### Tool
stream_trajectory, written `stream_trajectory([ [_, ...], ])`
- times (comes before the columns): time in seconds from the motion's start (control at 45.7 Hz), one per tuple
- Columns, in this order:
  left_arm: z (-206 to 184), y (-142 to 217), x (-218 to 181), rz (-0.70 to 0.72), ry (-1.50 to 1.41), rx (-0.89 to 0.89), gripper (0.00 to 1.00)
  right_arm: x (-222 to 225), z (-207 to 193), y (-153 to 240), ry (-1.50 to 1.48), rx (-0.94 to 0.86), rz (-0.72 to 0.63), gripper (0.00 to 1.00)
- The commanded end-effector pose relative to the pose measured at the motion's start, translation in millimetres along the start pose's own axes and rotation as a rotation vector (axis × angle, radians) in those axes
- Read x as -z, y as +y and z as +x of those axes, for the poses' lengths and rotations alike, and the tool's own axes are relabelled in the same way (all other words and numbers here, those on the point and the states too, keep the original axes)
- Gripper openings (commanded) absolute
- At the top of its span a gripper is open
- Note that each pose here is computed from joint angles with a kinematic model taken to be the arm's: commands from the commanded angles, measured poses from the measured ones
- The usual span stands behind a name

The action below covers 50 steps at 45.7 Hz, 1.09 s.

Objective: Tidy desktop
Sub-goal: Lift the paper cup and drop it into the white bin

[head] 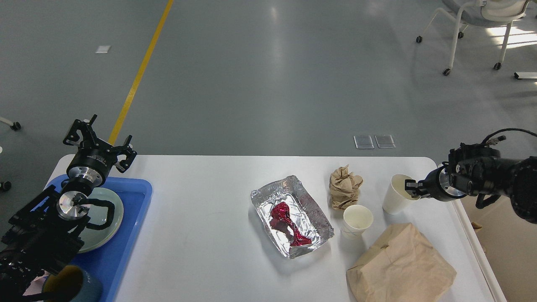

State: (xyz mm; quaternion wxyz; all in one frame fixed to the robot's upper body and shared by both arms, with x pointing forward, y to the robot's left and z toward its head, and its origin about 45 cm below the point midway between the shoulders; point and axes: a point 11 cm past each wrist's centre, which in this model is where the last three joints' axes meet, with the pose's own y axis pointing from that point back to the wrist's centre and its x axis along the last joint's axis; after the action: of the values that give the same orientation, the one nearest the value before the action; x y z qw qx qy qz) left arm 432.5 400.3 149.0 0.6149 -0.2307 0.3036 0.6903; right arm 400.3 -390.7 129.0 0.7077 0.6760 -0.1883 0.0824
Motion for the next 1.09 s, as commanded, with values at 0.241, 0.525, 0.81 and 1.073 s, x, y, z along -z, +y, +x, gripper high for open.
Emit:
stream_trajectory([
  [0.241, 0.0, 0.0, 0.0, 0.000, 0.000, 0.000, 0.97, -4.2, 71.9, 62.6, -0.072, -0.140, 0.042, 0.00],
  [0.525, 0.0, 0.0, 0.0, 0.000, 0.000, 0.000, 0.97, 12.2, 147.6, 208.6, -0.239, -0.159, 0.305, 0.00],
  [0.81, -0.1, 0.0, 0.0, 0.000, -0.001, 0.000, 0.97, 22.3, 169.6, 266.9, -0.240, -0.188, 0.396, 0.00],
  [1.073, 0.0, 0.0, 0.0, 0.000, 0.000, 0.000, 0.97, -71.7, 140.9, 166.7, -0.362, -0.298, 0.167, 0.00],
])
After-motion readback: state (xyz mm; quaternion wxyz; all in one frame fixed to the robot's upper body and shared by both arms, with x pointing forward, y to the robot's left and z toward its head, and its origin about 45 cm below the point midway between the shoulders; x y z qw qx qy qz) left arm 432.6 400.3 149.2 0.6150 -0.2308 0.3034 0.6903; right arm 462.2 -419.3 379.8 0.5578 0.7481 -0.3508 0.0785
